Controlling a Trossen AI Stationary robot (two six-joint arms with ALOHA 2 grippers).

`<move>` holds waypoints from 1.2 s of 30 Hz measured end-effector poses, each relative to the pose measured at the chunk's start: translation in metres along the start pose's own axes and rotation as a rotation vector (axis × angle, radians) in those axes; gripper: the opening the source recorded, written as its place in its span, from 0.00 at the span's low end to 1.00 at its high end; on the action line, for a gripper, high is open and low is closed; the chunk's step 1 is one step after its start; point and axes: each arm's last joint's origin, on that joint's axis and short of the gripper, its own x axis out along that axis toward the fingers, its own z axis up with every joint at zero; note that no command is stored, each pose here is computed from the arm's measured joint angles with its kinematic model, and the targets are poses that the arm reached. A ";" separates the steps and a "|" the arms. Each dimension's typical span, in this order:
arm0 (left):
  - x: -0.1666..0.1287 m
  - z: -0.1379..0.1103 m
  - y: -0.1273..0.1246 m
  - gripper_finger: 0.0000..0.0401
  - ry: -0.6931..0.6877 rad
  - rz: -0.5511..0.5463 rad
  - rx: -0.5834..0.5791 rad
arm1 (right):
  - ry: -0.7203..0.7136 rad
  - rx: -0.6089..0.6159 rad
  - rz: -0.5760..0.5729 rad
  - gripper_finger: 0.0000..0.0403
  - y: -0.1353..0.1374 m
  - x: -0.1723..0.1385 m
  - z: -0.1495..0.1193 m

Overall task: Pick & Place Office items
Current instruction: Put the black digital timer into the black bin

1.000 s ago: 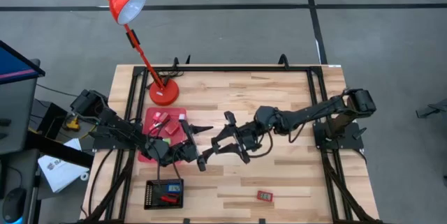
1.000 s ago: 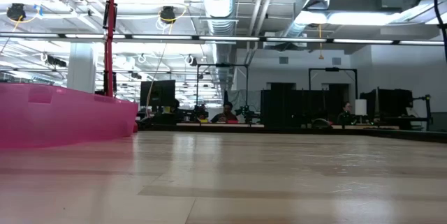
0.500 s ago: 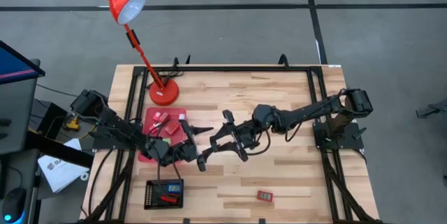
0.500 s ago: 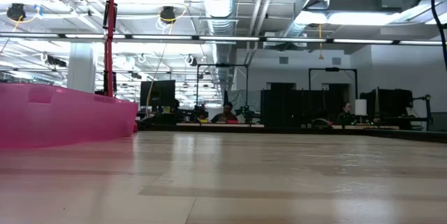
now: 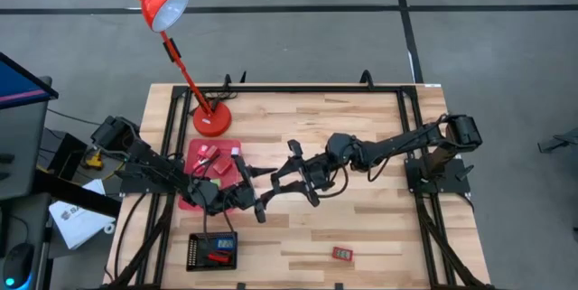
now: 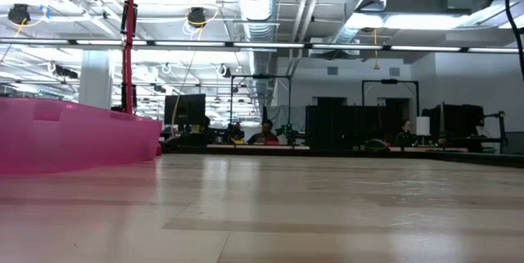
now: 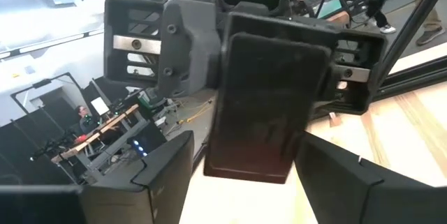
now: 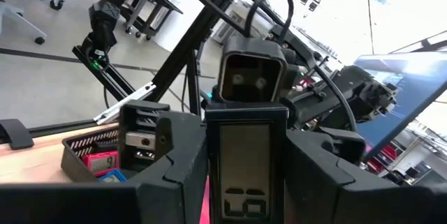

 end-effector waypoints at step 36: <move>-0.003 -0.001 0.008 0.39 0.129 0.106 0.068 | 0.022 0.036 -0.011 0.40 0.004 -0.004 0.019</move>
